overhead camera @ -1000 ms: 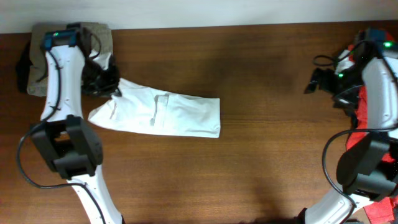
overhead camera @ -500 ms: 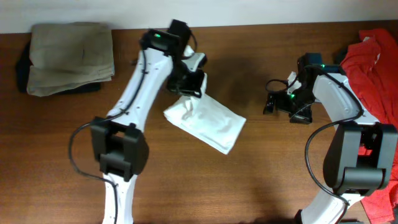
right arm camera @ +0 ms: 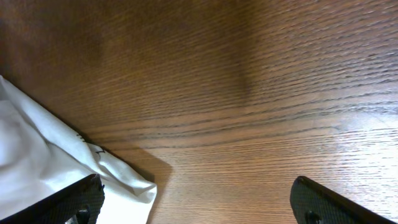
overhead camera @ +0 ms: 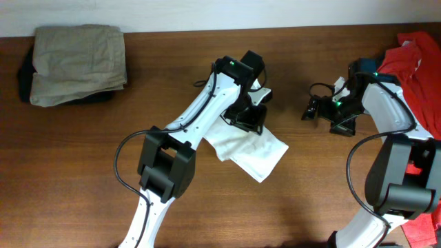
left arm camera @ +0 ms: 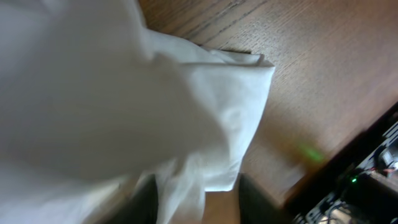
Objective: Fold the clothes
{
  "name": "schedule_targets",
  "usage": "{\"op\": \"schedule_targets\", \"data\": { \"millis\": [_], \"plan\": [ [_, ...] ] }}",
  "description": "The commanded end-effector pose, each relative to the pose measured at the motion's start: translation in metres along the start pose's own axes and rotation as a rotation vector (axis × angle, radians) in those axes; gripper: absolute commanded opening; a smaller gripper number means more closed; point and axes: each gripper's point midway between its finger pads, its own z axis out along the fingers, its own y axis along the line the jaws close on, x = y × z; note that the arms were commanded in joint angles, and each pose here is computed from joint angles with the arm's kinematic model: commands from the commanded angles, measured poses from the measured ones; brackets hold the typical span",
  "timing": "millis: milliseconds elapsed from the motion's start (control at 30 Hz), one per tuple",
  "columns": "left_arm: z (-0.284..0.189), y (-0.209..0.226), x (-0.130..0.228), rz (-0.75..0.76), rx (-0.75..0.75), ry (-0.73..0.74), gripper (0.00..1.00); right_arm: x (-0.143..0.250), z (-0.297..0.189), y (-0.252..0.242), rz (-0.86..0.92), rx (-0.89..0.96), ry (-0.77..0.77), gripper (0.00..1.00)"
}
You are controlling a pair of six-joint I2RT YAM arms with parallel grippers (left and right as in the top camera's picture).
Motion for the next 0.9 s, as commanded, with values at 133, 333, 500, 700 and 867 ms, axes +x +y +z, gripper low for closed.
{"op": "schedule_targets", "data": {
  "millis": [133,333,500,700,867],
  "plan": [
    [0.001,-0.051,0.012,0.115,0.235,0.047,0.41,-0.015,-0.031,-0.004,0.026,-0.111,-0.036,0.99],
    [-0.112,0.068,0.013,-0.101,0.069,-0.126,0.46,-0.013,-0.052,0.054,-0.067,-0.393,-0.025,0.99],
    [-0.101,0.104,0.034,-0.191,0.085,-0.057,0.52,0.001,-0.039,0.098,-0.184,-0.411,0.007,0.99],
    [-0.075,0.132,0.046,-0.219,0.024,-0.008,0.52,0.015,-0.012,0.129,-0.238,-0.259,0.020,0.92],
    [-0.076,0.138,0.046,-0.229,0.024,-0.016,0.55,0.030,0.009,0.138,-0.284,-0.153,0.051,0.92]
  ]
}}
